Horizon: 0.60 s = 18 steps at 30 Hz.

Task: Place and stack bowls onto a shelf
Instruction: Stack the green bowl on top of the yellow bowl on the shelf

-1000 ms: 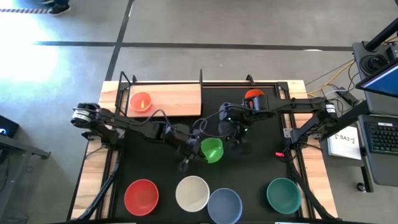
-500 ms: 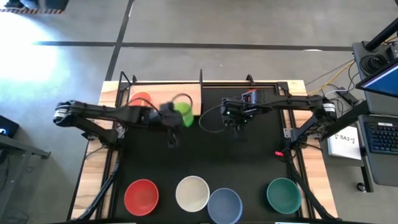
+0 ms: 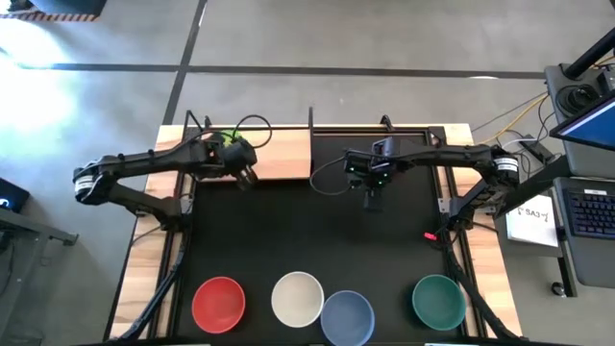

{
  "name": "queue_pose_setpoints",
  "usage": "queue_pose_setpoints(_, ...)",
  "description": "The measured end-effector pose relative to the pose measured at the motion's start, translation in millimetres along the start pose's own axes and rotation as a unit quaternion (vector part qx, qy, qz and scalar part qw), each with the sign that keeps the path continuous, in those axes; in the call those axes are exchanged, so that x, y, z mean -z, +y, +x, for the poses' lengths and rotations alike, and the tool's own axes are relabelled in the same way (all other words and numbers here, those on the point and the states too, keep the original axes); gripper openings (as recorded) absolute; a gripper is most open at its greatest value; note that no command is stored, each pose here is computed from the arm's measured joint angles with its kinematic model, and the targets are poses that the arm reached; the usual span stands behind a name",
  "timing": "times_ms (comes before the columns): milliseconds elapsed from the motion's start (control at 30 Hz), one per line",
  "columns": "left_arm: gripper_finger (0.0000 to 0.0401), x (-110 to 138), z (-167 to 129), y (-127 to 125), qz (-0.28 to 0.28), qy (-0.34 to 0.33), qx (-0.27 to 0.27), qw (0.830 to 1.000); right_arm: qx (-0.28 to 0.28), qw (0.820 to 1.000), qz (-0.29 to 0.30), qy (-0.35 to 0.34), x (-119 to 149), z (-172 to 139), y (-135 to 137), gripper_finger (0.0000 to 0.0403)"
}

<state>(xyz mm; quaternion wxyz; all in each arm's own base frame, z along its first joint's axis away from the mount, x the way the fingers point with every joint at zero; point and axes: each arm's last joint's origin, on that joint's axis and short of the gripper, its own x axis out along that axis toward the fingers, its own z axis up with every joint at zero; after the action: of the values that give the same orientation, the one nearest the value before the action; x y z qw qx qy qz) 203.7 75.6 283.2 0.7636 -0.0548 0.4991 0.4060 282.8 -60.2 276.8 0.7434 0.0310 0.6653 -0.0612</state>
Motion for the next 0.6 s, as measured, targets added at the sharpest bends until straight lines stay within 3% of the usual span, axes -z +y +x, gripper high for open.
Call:
queue_pose_setpoints(200, 0.0, 15, 28, 13, -0.028, 0.041, -0.054, 0.997, -0.002, 1.0, -0.001, 0.026, 7, 13, 1, 0.0187)
queue_pose_setpoints(600, 0.0, 28, 60, 20, -0.068, 0.049, -0.073, 0.994, -0.002, 1.0, 0.0, 0.025, 7, 18, 1, 0.0187)
